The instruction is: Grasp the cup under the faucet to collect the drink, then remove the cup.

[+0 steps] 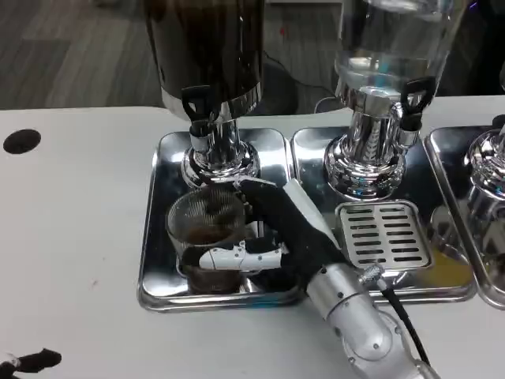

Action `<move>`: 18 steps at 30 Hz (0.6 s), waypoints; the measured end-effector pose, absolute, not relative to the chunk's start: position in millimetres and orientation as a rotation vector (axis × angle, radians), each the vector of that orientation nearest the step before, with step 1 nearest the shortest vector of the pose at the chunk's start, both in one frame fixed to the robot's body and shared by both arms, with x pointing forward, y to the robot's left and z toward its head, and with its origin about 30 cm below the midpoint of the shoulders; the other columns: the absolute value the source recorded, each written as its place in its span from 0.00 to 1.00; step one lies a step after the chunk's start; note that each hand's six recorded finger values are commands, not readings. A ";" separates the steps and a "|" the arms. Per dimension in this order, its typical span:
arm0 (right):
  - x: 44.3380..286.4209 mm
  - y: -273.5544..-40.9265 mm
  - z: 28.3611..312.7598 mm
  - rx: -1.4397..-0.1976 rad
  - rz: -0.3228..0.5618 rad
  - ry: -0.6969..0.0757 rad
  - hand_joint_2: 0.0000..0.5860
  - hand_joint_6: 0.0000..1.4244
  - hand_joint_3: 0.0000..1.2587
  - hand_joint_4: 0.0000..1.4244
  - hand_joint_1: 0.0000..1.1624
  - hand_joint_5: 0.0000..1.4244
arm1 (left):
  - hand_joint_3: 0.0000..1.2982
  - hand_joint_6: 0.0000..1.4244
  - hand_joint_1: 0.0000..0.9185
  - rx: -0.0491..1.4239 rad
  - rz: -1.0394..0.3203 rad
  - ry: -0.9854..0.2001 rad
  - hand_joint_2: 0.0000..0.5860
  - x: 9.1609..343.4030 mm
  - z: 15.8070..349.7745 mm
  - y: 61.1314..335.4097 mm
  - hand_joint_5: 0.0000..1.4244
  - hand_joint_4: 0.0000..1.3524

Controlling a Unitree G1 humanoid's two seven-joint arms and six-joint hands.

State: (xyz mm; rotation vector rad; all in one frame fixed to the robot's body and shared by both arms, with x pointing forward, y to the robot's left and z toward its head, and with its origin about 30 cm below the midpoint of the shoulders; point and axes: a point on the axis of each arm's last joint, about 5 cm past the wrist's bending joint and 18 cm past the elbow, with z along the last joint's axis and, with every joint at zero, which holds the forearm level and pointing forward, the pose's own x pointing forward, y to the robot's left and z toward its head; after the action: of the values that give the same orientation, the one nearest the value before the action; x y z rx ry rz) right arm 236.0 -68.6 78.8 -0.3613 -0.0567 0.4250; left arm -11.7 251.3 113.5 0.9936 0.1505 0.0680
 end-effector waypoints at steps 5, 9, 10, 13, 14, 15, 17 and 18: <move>234.6 -69.7 78.0 -0.349 0.415 -0.061 0.13 0.30 0.40 0.37 0.71 0.43 | 0.34 0.46 0.00 0.993 0.068 0.151 0.25 -11.9 113.5 251.3 0.32 0.27; 231.4 -71.6 76.0 -0.329 0.405 -0.059 0.13 0.31 0.41 0.37 0.71 0.44 | 0.34 0.46 0.00 0.993 0.067 0.152 0.25 -12.1 113.4 251.3 0.32 0.27; 231.1 -72.0 75.9 -0.326 0.403 -0.059 0.13 0.31 0.41 0.38 0.71 0.44 | 0.34 0.47 0.00 0.993 0.067 0.152 0.25 -12.1 113.4 251.2 0.32 0.28; 229.1 -73.8 75.1 -0.314 0.394 -0.056 0.13 0.31 0.41 0.38 0.71 0.44 | 0.34 0.47 0.00 0.992 0.066 0.152 0.25 -12.1 113.2 251.0 0.32 0.28; 228.4 -74.6 74.9 -0.312 0.391 -0.056 0.14 0.31 0.41 0.38 0.71 0.44 | 0.34 0.47 0.00 0.991 0.065 0.152 0.25 -12.1 113.1 250.8 0.32 0.28; 228.1 -75.3 74.8 -0.310 0.390 -0.055 0.14 0.31 0.41 0.38 0.71 0.45 | 0.34 0.47 0.00 0.990 0.064 0.152 0.25 -12.0 113.0 250.5 0.32 0.28; 226.1 -78.2 74.1 -0.302 0.378 -0.053 0.14 0.31 0.41 0.38 0.71 0.45 | 0.34 0.47 0.00 0.986 0.061 0.151 0.25 -11.8 112.5 249.7 0.32 0.28; 225.8 -79.2 74.0 -0.299 0.373 -0.052 0.14 0.32 0.41 0.38 0.71 0.45 | 0.34 0.47 0.00 0.984 0.059 0.151 0.25 -11.7 112.3 249.4 0.32 0.28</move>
State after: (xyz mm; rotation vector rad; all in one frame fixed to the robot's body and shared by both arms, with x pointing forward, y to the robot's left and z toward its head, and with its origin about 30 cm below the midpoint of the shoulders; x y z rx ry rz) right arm 225.8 -79.2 74.0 -0.2992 -0.0519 0.3729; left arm -11.7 249.4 112.3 0.9844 0.1509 0.0590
